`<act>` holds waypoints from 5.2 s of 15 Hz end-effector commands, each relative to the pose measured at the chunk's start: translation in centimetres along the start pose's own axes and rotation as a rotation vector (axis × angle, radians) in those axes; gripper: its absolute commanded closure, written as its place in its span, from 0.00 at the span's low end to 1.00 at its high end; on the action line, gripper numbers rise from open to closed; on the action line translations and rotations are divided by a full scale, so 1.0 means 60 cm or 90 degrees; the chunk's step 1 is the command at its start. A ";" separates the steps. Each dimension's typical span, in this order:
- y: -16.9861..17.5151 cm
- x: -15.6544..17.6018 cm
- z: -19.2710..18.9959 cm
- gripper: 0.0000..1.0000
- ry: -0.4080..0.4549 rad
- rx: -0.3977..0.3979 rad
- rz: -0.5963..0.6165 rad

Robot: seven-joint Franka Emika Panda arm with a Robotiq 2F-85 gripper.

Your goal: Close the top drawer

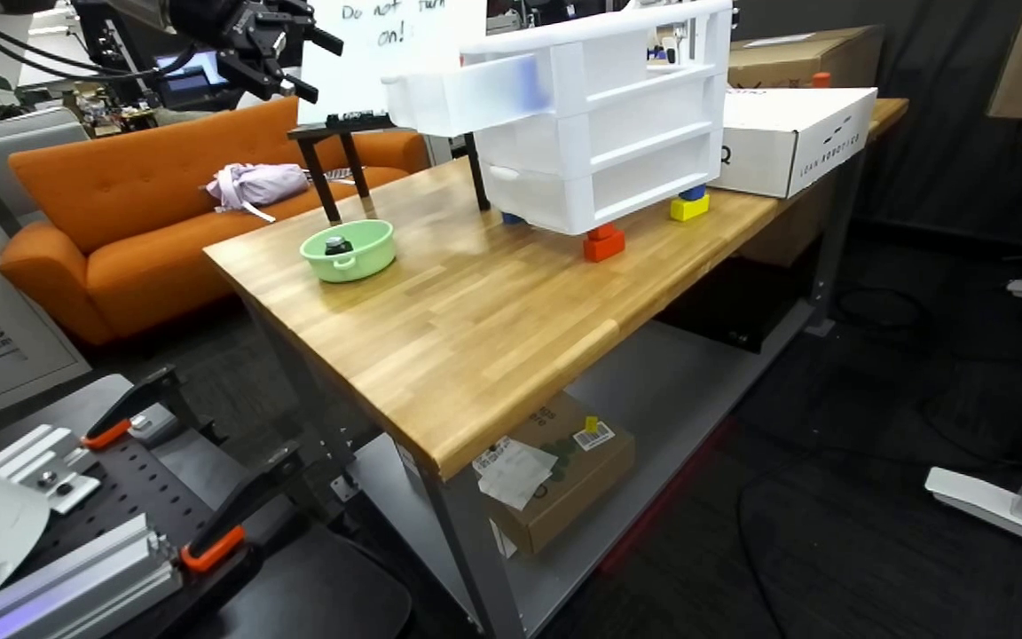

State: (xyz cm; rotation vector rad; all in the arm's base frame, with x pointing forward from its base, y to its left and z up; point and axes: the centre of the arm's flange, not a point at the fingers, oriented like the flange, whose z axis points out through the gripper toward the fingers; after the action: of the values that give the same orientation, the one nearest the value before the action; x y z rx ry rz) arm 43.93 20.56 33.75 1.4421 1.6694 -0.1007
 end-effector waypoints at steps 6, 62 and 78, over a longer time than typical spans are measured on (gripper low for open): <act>0.017 0.009 0.005 0.00 -0.008 -0.032 -0.024; -0.063 -0.078 0.054 0.00 0.015 -0.237 0.177; -0.064 -0.076 0.053 0.00 0.006 -0.235 0.163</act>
State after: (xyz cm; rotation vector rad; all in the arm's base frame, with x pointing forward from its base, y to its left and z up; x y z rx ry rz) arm 42.16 14.07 33.04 1.3547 1.4075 0.3408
